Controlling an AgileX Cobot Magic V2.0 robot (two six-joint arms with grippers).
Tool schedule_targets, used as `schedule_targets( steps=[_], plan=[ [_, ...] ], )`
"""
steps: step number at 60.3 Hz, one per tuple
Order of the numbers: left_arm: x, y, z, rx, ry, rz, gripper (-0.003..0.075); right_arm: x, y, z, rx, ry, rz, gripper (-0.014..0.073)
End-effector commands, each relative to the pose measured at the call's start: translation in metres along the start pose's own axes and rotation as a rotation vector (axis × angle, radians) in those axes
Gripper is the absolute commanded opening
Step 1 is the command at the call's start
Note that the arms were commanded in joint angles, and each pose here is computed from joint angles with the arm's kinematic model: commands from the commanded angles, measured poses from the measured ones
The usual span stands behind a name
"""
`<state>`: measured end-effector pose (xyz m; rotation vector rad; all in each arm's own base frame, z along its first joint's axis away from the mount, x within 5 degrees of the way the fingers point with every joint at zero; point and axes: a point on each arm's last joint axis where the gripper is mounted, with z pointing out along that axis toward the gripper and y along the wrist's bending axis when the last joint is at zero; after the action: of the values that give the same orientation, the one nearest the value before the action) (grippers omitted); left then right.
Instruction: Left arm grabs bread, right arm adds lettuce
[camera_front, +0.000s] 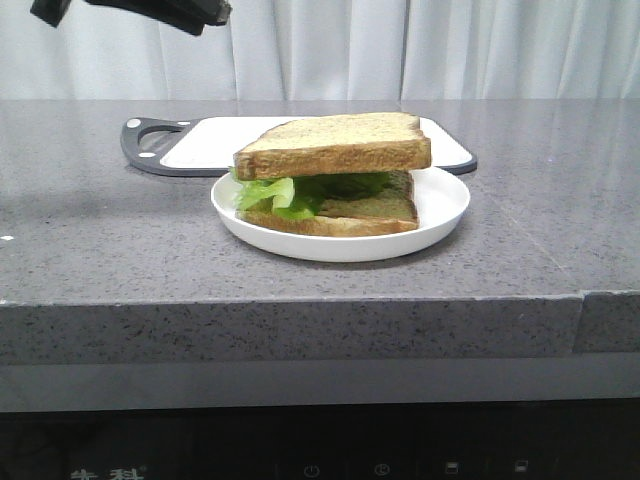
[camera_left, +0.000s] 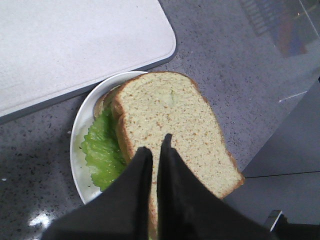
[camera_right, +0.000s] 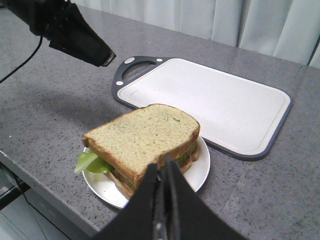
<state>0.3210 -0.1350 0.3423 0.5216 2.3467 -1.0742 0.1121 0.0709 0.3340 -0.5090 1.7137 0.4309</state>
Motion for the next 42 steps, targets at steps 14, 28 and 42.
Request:
schedule_targets(
  steps=[14, 28, 42],
  plan=[
    [-0.008, -0.046, -0.061, -0.191, -0.246, 0.276, -0.0021, -0.018, -0.01, -0.005, 0.083, -0.122, 0.049, -0.0062],
    [0.041, -0.073, -0.123, -0.474, -0.558, 0.469, -0.0021, -0.014, -0.029, -0.018, 0.255, -0.199, 0.065, -0.0062],
    [0.148, -0.067, -0.152, -0.616, -0.868, 0.493, -0.0021, 0.019, -0.022, -0.041, 0.271, -0.288, 0.055, -0.0062]
  ],
)
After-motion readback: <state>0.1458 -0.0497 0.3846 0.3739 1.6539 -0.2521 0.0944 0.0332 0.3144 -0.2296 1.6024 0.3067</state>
